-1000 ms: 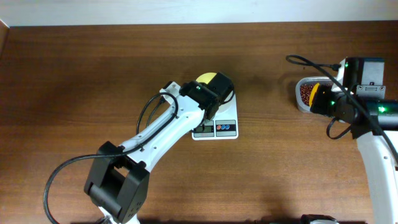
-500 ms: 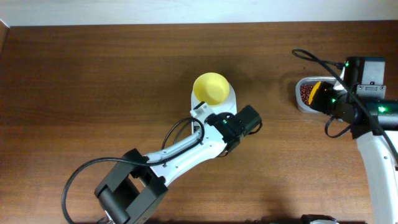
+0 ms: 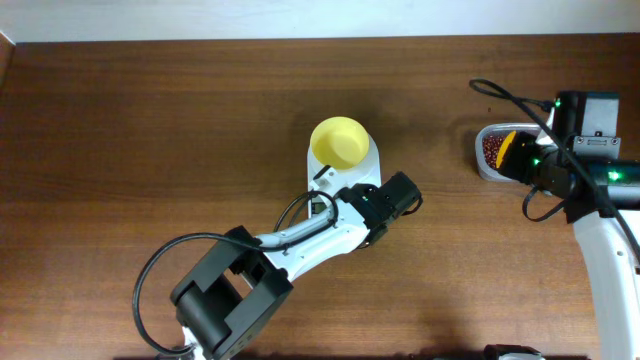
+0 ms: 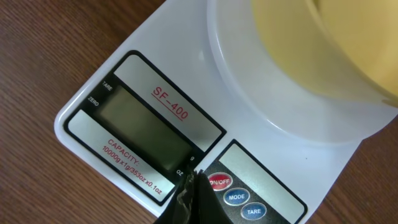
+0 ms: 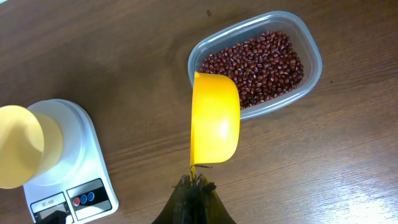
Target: Scoop item into bowl and weigh 50g on scale
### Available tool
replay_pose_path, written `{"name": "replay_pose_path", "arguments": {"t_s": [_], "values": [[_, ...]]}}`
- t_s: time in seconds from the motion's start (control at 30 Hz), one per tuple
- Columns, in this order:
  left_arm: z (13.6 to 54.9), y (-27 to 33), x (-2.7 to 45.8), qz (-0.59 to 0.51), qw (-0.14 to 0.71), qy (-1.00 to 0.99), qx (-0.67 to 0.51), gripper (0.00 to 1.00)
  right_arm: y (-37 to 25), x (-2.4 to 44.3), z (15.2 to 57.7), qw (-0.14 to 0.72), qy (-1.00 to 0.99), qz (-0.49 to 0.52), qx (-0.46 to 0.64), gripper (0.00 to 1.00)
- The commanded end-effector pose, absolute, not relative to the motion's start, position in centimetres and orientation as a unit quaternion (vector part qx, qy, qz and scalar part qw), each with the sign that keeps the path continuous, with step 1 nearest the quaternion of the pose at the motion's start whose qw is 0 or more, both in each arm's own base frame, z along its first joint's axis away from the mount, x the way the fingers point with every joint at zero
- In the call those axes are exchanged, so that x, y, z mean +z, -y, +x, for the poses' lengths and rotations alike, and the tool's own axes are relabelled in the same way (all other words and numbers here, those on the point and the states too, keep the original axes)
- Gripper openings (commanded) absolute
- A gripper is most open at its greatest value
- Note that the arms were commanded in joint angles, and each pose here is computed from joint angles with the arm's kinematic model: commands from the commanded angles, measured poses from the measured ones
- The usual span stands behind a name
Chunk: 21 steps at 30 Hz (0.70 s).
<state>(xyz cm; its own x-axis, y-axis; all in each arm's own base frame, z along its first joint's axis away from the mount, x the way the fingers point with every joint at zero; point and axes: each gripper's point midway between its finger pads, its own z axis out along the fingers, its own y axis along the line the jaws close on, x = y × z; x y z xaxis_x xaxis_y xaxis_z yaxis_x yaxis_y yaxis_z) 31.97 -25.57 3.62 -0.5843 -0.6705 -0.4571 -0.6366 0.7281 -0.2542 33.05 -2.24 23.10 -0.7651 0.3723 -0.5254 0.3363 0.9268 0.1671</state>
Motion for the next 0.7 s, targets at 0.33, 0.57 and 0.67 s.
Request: {"name": "replay_pose_path", "arguments": {"t_s": [0.33, 0.57, 0.67], "values": [[32.6, 25.8, 2.5, -0.370, 0.279, -0.886, -0.033, 0.00, 2.4, 23.8, 33.4, 0.295, -0.936, 0.188, 0.034, 0.04], [32.8, 26.2, 1.7, -0.370, 0.280, -0.885, -0.036, 0.00, 2.4, 23.8, 33.4, 0.295, -0.936, 0.188, 0.034, 0.04], [32.8, 26.2, 1.7, -0.370, 0.281, -0.885, -0.035, 0.00, 2.4, 23.8, 33.4, 0.295, -0.936, 0.188, 0.034, 0.04]]}}
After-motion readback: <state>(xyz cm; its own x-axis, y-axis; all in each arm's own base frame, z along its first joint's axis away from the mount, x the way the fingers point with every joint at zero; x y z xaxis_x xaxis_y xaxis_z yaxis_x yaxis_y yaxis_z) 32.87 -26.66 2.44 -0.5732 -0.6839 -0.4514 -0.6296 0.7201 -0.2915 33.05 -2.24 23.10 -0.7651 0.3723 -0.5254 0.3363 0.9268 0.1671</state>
